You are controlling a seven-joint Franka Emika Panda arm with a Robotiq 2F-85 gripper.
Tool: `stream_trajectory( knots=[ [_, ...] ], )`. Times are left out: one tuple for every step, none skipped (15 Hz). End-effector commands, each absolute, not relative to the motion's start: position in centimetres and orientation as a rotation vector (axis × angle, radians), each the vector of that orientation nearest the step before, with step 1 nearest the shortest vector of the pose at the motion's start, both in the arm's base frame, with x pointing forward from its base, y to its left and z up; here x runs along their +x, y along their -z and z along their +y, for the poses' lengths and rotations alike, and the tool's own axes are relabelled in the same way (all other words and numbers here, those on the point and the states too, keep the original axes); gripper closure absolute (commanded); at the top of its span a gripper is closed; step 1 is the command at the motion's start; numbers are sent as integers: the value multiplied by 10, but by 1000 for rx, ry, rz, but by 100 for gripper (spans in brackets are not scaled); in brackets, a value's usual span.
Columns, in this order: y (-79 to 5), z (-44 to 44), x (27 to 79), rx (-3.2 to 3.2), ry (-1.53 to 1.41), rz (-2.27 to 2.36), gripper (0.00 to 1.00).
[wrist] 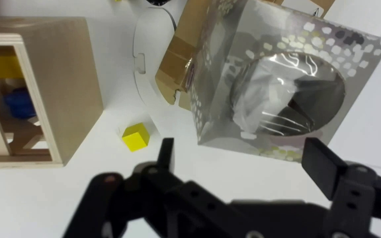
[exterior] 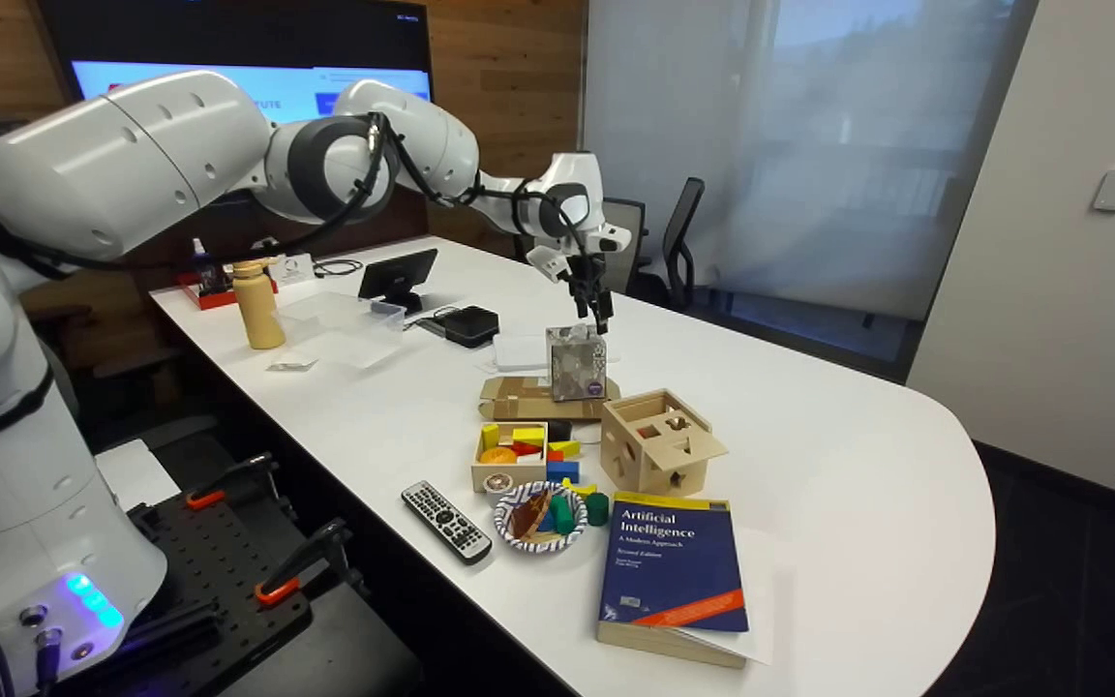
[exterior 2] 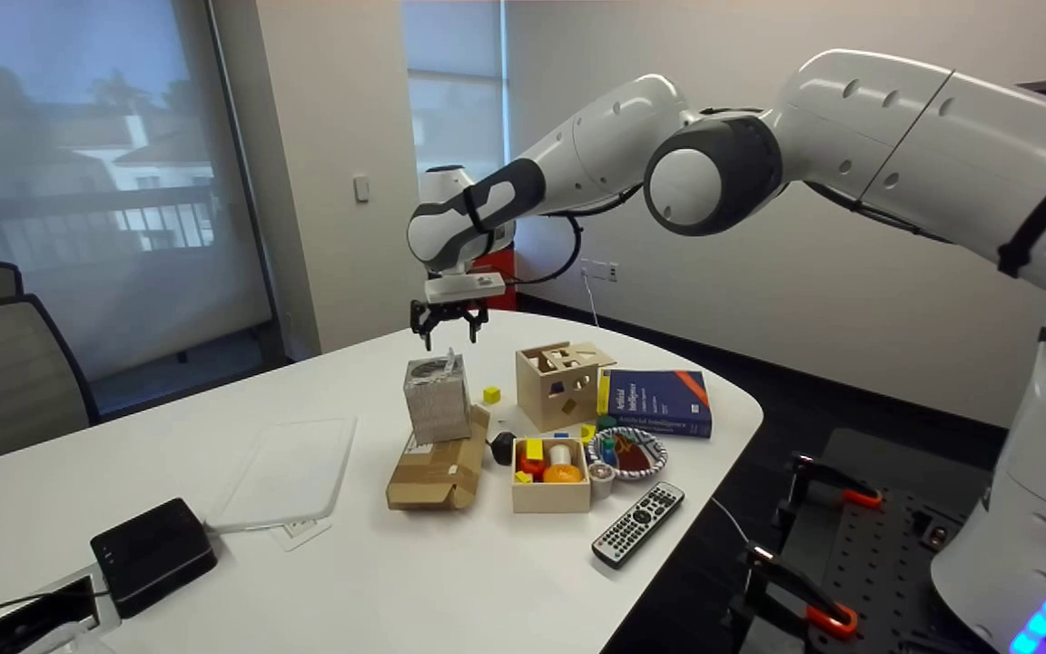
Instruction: Put the tissue box on top of the brown box
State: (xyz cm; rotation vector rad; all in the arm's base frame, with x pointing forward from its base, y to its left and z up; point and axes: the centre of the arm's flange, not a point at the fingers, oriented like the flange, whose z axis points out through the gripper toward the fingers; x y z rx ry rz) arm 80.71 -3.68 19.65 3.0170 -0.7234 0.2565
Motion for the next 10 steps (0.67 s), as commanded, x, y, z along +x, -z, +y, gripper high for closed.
stream_trajectory(
  knots=[
    [-249,-41,789,3038,-253,-721,0],
    [-265,-39,781,3045,-255,-695,0],
    [-281,-36,773,3052,-257,-660,0],
    [-295,-32,768,3058,-275,-630,0],
    [-312,-28,759,3052,-280,-604,0],
    [-325,-24,754,3055,-284,-578,0],
    [-339,-20,747,3051,-292,-556,0],
    [-352,-16,741,3049,-294,-540,0],
    [-366,-11,735,3050,-292,-526,0],
    [-376,-7,729,3047,-296,-513,0]
  ],
)
